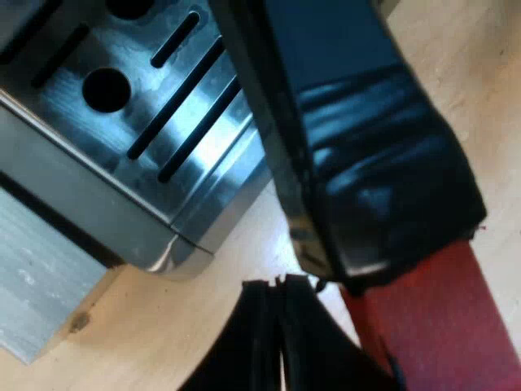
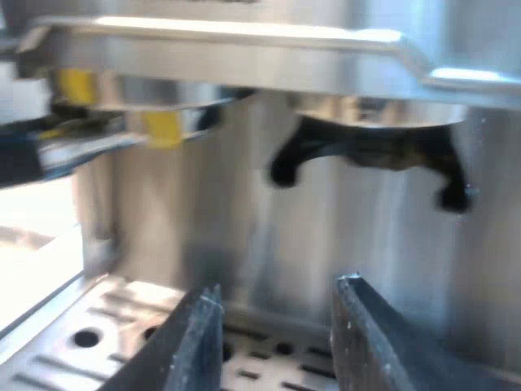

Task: Put the handle in the coffee machine

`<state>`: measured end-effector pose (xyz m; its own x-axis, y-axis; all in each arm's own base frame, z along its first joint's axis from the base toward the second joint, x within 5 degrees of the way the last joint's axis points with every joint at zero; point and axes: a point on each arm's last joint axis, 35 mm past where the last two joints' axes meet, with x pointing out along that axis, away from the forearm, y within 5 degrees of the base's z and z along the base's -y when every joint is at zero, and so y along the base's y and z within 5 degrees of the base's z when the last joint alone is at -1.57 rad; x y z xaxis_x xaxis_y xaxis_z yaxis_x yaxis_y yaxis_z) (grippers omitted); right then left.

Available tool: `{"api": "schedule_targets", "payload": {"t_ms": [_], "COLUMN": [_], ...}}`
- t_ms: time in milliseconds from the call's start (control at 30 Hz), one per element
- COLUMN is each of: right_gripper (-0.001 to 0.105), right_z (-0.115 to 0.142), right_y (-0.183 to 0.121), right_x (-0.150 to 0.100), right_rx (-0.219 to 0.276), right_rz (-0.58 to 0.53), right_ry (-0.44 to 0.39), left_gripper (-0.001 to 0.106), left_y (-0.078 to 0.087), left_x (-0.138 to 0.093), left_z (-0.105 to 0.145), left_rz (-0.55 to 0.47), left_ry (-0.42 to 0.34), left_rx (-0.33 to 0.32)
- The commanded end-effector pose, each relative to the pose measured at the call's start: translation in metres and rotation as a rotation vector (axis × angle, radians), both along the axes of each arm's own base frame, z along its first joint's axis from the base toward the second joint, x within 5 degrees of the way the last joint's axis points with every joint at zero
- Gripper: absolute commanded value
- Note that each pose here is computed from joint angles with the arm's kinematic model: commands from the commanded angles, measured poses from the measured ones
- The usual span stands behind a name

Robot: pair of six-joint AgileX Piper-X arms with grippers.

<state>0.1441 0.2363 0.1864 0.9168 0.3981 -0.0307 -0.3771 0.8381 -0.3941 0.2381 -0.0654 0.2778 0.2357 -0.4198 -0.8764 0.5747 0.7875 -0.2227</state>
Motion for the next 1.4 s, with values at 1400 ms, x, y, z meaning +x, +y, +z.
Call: {"api": "schedule_targets", "payload": {"t_ms": [1400], "right_gripper": [0.039], "right_z": [0.036], "right_y": [-0.016], "right_x": [-0.021], "right_rx": [0.020], "right_rz": [0.265], "right_ry": [0.128], "left_gripper": [0.000], "left_y": [0.005], "left_x": [-0.034], "left_z": [0.030], "left_rz": [0.095], "left_ry": [0.034], "left_rx": [-0.117]}}
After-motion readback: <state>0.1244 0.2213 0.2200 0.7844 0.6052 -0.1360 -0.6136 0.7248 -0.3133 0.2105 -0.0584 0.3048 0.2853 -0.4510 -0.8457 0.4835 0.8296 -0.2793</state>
